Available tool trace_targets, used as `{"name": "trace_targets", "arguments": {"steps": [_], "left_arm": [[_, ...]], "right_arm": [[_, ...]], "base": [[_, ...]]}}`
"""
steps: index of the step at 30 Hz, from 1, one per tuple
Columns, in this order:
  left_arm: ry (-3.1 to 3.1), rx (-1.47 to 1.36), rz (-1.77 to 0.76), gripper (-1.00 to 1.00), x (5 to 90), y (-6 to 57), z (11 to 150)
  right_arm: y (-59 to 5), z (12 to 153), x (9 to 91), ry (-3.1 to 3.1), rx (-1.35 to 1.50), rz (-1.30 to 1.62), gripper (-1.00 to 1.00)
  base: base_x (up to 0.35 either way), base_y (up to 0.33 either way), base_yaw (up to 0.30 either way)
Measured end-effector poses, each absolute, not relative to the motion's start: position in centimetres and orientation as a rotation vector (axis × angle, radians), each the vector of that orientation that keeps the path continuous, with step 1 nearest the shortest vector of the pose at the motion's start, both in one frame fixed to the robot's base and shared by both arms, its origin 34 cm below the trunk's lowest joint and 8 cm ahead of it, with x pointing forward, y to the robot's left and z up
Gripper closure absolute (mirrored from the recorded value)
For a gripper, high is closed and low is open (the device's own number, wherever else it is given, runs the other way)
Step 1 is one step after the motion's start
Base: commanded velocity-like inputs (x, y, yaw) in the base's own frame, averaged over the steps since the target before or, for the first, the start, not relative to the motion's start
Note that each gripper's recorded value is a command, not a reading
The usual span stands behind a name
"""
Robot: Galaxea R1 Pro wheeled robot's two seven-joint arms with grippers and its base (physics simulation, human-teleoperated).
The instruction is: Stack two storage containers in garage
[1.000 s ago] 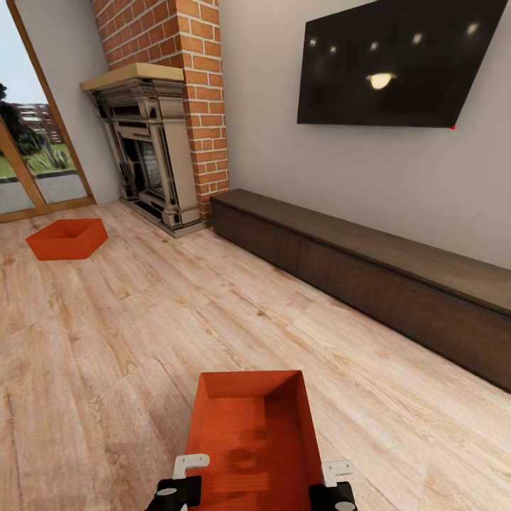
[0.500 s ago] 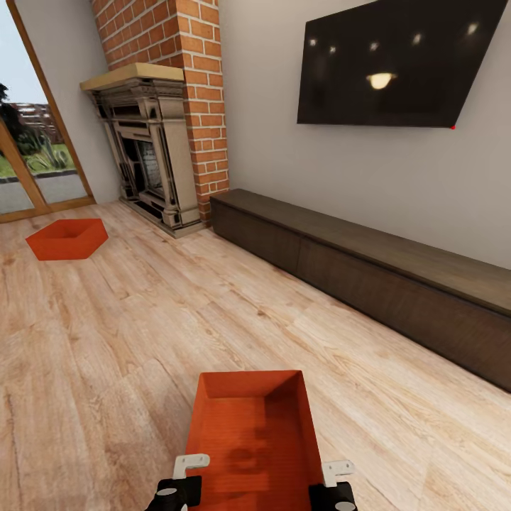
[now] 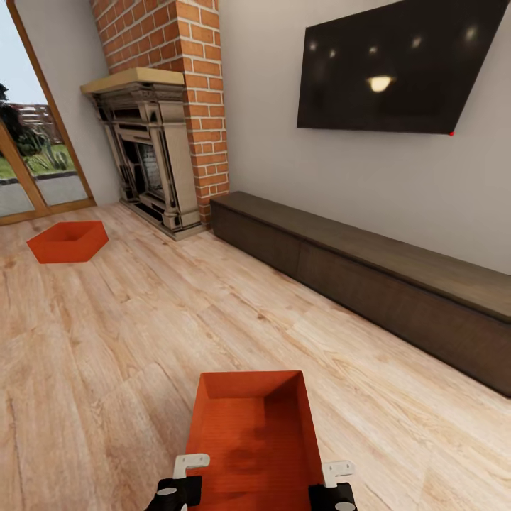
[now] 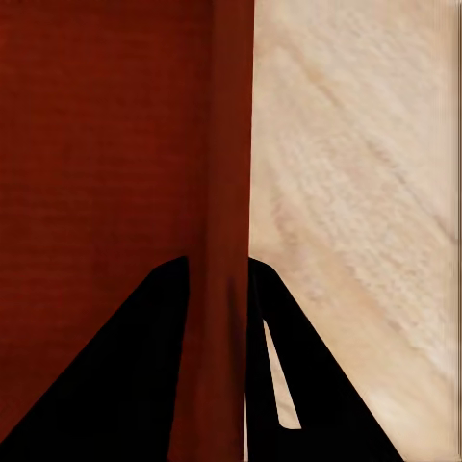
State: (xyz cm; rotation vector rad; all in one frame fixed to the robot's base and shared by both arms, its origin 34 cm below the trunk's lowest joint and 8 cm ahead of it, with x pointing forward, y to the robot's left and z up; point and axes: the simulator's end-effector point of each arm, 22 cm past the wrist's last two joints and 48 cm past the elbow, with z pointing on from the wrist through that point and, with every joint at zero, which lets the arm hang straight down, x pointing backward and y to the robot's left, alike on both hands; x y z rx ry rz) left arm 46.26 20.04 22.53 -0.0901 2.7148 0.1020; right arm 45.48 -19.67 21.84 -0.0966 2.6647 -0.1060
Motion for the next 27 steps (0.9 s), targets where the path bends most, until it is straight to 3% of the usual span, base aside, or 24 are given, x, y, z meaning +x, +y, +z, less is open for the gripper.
{"name": "trace_targets", "arguments": {"steps": [27], "left_arm": [[2.715, -0.091, 0.102, 1.0, 47.7, 20.1, 28.5]], "right_arm": [[-19.7, 27.8, 46.9, 2.665, -0.098, -0.109, 1.0]], "base": [[0.0, 0.0, 0.0]]}}
